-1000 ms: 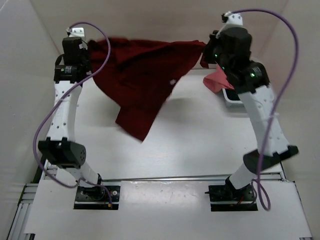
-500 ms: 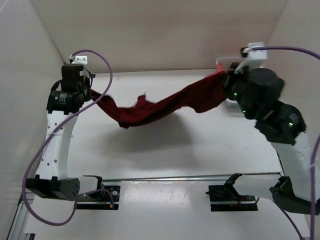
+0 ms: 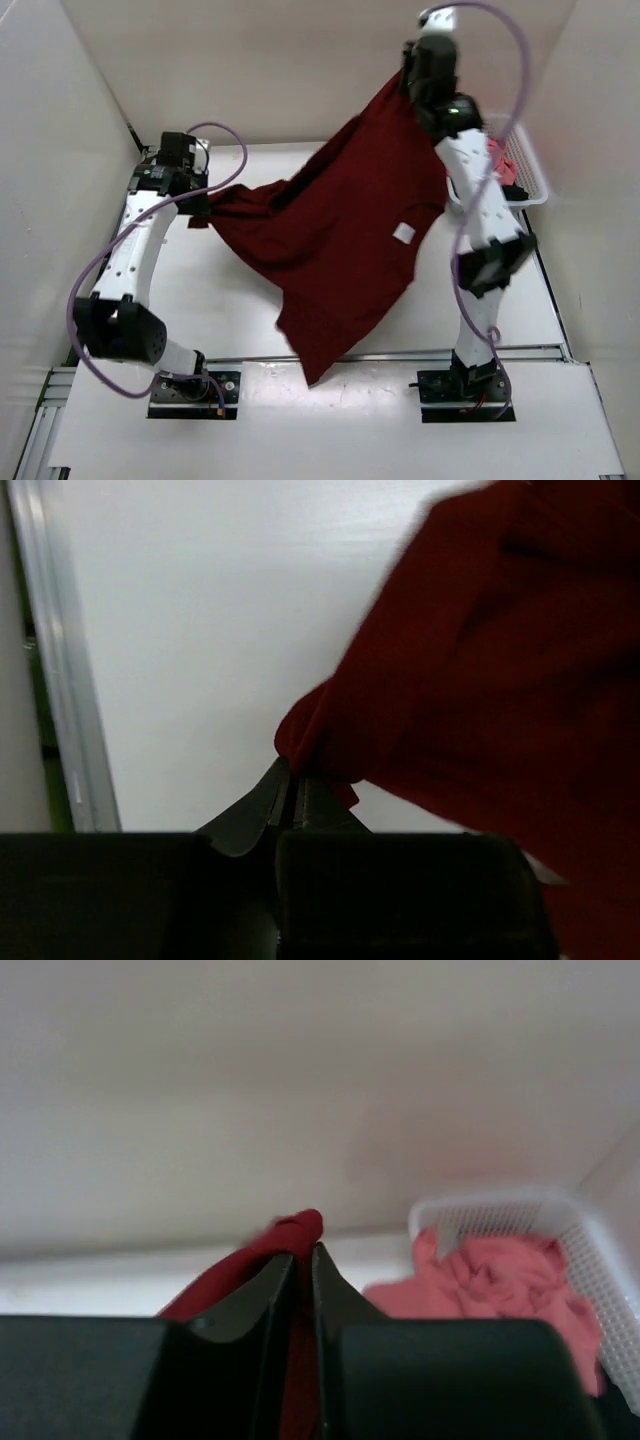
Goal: Fold and stack the t-shirts
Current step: Flatten out the tshirt
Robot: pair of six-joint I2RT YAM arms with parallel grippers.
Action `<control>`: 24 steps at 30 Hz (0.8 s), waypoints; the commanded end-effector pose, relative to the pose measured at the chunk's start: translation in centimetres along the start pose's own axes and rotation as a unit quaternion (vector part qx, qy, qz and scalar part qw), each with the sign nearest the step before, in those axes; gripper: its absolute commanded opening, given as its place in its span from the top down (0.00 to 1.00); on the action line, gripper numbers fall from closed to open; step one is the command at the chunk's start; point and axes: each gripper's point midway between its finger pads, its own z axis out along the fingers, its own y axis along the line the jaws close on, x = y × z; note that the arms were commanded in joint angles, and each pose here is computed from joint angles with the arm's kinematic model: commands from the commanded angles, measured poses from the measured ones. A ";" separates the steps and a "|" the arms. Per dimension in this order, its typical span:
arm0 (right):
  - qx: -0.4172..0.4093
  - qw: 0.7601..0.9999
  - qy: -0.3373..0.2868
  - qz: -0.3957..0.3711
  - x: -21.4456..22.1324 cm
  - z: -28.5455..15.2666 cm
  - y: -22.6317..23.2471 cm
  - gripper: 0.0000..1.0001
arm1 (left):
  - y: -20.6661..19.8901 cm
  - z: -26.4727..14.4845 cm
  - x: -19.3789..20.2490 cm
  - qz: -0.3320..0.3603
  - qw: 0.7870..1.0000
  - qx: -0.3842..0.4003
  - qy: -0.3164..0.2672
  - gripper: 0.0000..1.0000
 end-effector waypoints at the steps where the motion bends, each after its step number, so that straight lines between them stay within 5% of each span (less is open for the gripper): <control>1: -0.030 0.998 0.058 0.012 5.8 4.0 2.1 0.54 | -2.2 1.3 1.6 0.009 0.999 0.046 0.027 0.88; 3: -0.035 0.994 0.102 0.004 9.5 5.0 2.7 0.00 | -2.8 2.4 2.5 0.010 0.997 0.058 0.041 0.88; 7: -0.034 0.985 0.168 0.024 11.3 1.3 1.9 0.00 | -3.9 4.6 5.7 0.016 0.995 0.072 0.071 0.88; 8: -0.071 0.970 0.232 0.022 15.2 -0.7 3.4 0.00 | -3.9 5.0 6.0 0.017 0.995 0.072 0.073 0.86; 10: -0.146 0.953 0.263 0.030 15.9 -6.9 6.5 0.00 | -4.0 5.8 7.8 0.019 0.993 0.072 0.093 0.86; 11: -0.155 0.926 0.345 0.008 22.9 -10.1 7.0 0.00 | -4.0 5.8 8.0 0.019 0.993 0.072 0.091 0.86; 13: -0.201 0.898 0.390 0.002 26.4 -17.4 10.1 0.00 | -4.0 5.9 8.4 0.018 0.993 0.072 0.088 0.86; 14: -0.202 0.864 0.461 -0.015 32.5 -21.4 9.7 0.00 | -3.8 5.7 8.6 0.019 0.994 0.066 0.087 0.86; 17: -0.226 0.816 0.531 0.006 38.2 -29.6 11.3 0.00 | -2.4 5.2 9.0 0.010 0.996 0.043 0.081 0.86; 24: -0.260 0.789 0.557 0.012 41.7 -34.1 16.5 0.00 | 1.4 3.7 11.0 -0.024 0.997 -0.014 0.067 0.84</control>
